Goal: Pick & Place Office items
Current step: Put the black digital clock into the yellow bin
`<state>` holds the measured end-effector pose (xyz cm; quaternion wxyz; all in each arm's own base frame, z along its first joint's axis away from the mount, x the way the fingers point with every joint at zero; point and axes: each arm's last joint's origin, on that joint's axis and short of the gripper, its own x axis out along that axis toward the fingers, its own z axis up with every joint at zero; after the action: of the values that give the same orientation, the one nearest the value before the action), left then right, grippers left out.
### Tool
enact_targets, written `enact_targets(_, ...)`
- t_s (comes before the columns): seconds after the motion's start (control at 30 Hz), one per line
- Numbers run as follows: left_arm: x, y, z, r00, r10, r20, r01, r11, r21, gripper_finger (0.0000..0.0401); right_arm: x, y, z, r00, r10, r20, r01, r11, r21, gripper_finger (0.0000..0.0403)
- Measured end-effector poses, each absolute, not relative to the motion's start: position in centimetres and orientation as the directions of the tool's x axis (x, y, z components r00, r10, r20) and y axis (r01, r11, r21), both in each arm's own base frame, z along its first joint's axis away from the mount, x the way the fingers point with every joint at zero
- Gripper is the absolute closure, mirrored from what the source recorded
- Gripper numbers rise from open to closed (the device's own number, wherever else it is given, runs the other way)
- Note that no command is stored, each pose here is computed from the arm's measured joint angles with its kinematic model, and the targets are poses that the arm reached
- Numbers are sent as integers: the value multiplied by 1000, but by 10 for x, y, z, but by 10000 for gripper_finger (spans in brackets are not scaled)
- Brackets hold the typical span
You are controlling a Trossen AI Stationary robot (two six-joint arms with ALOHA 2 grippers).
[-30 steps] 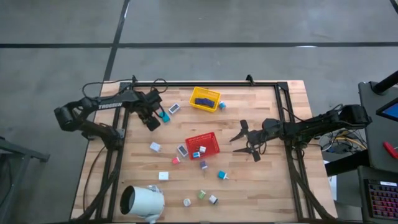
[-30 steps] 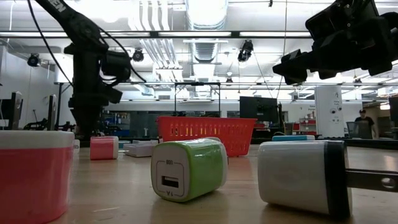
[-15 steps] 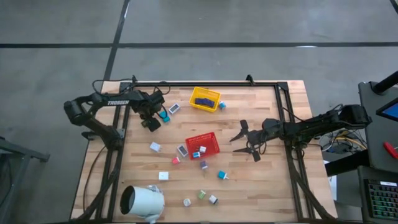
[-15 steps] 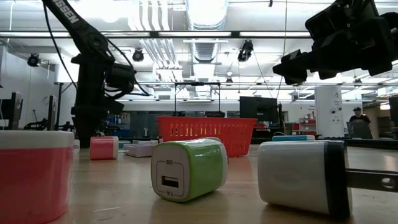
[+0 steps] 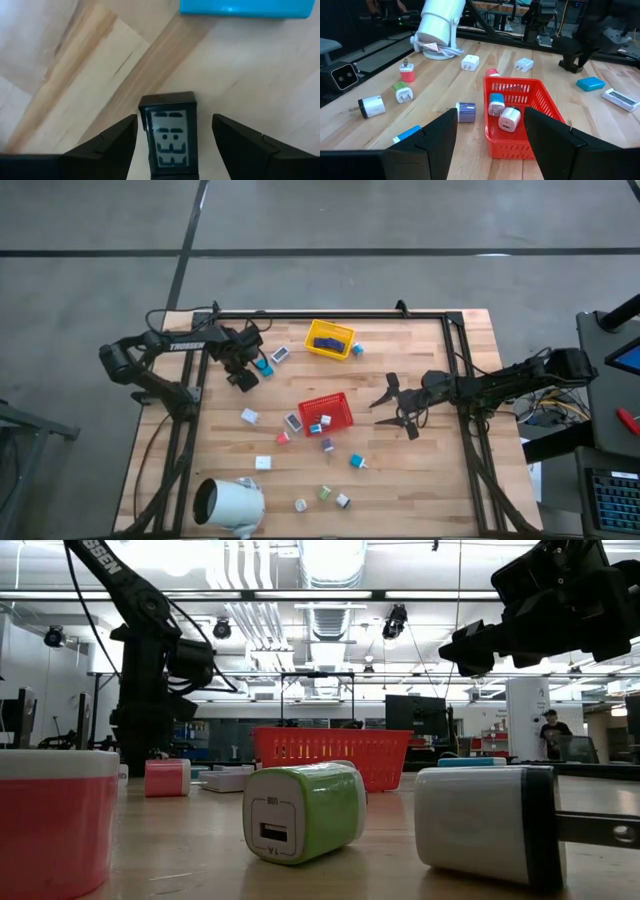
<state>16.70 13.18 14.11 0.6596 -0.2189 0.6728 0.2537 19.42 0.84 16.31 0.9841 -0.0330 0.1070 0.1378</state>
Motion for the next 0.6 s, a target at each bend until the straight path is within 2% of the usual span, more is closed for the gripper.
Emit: enact_targets(0.6,167,132,141,-31,36,-999,-642,765,48,137,194,8,163,939,264,-220,-278,960,-35,179)
